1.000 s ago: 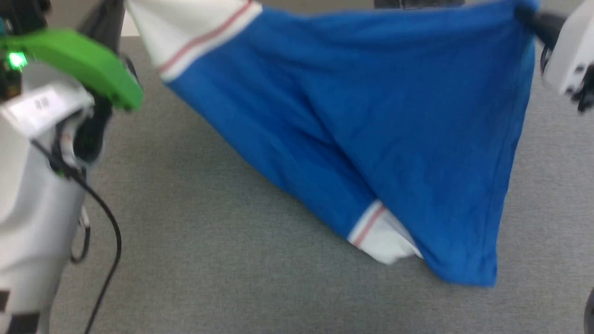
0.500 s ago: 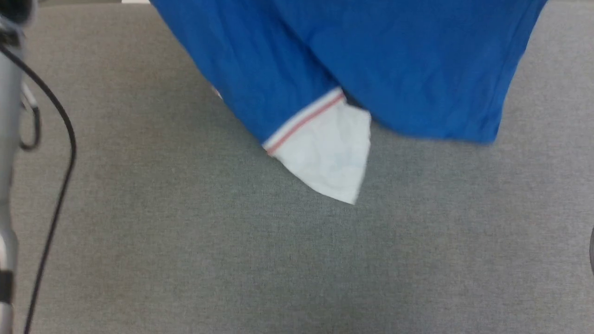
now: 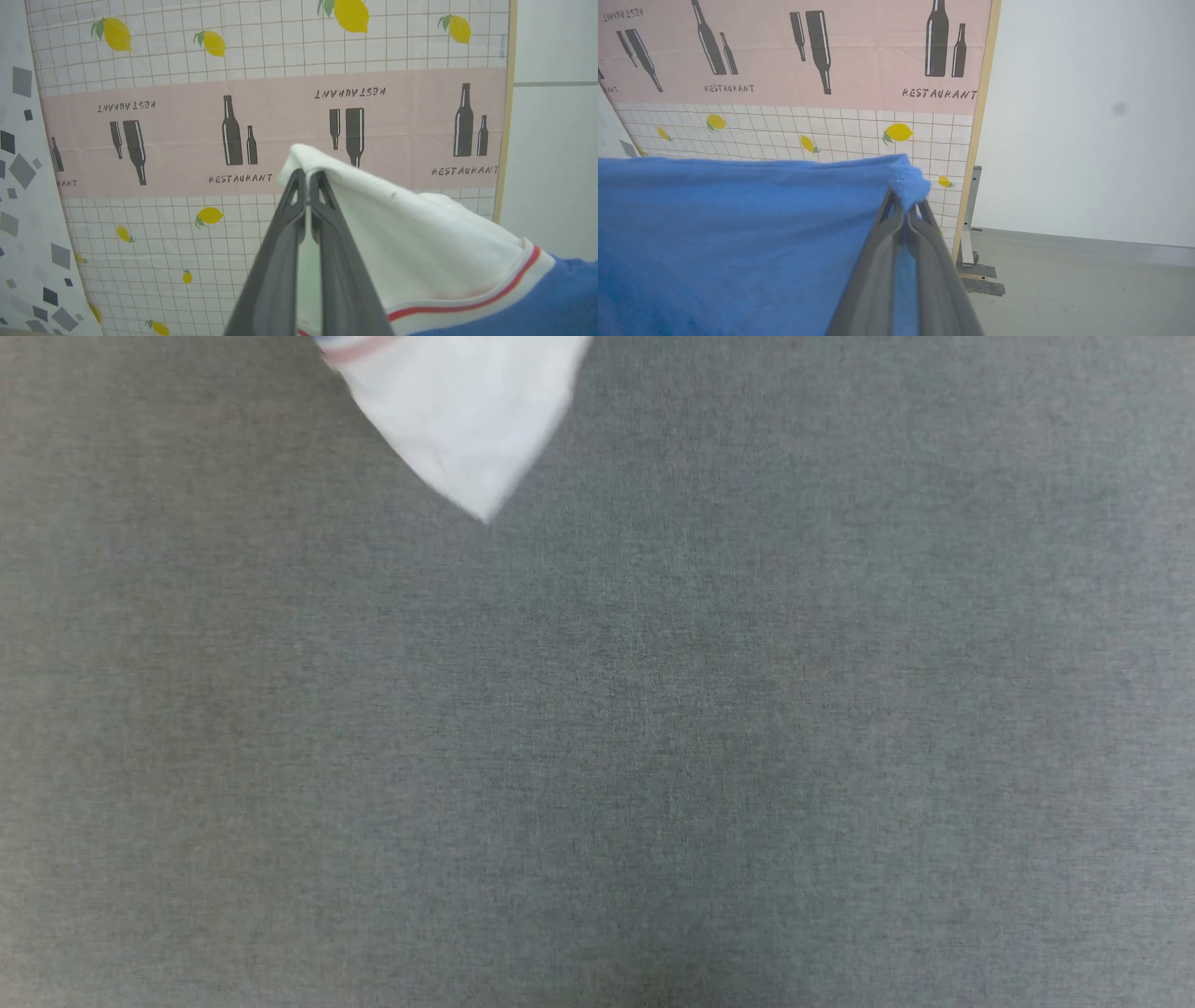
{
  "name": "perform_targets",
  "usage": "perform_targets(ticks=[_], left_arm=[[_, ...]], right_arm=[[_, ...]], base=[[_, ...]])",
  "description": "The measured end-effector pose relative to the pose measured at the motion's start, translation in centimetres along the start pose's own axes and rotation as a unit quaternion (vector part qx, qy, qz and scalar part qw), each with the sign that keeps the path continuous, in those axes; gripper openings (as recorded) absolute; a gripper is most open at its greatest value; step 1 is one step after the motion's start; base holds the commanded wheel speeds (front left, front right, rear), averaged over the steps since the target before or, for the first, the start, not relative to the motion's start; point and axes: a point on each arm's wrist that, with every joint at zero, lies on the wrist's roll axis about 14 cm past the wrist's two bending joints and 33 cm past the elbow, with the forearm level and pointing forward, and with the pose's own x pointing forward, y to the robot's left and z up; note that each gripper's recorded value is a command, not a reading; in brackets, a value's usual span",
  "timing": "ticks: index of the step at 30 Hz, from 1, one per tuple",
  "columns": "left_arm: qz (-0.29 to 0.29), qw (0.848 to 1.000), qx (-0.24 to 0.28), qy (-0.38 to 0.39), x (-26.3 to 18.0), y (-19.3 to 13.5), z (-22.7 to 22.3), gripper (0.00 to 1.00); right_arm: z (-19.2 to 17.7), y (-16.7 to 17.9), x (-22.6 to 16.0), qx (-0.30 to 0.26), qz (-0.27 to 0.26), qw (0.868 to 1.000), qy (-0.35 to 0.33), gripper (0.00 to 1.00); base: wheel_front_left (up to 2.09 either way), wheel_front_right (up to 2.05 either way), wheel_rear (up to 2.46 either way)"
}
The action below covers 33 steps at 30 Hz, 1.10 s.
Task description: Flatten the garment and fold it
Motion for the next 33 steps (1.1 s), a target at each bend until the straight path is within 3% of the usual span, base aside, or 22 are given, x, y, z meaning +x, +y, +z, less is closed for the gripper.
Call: perform_targets(ticks=[7, 18, 26, 33], left_arm=[[0.001, 0.999, 0.000, -0.032, 1.2, -0.4, -0.9, 0.00], [0.001, 1.000, -0.001, 0.026, -0.4, 0.2, -7.9, 0.00], [-0.016, 0.996, -0.023, 0.083, -4.5, -0.9, -12.5, 0.00], [-0.020, 0.989, -0.039, 0.143, -10.9, -1.3, -15.5, 0.00]], right_arm=[[-2.7, 0.0, 1.9, 0.003, 0.001, 1.000, 0.014, 0.00], [-8.8, 0.3, 2.6, 0.034, 0.017, 0.997, 0.070, 0.00], [-14.9, 1.4, -0.2, 0.067, 0.039, 0.989, 0.124, 0.00], [-20.5, 2.3, -5.7, 0.101, 0.051, 0.976, 0.183, 0.00]], base=[[0.00, 0.00, 0.00], [0.00, 0.00, 0.00], [0.00, 0.00, 0.00], [0.00, 0.00, 0.00]])
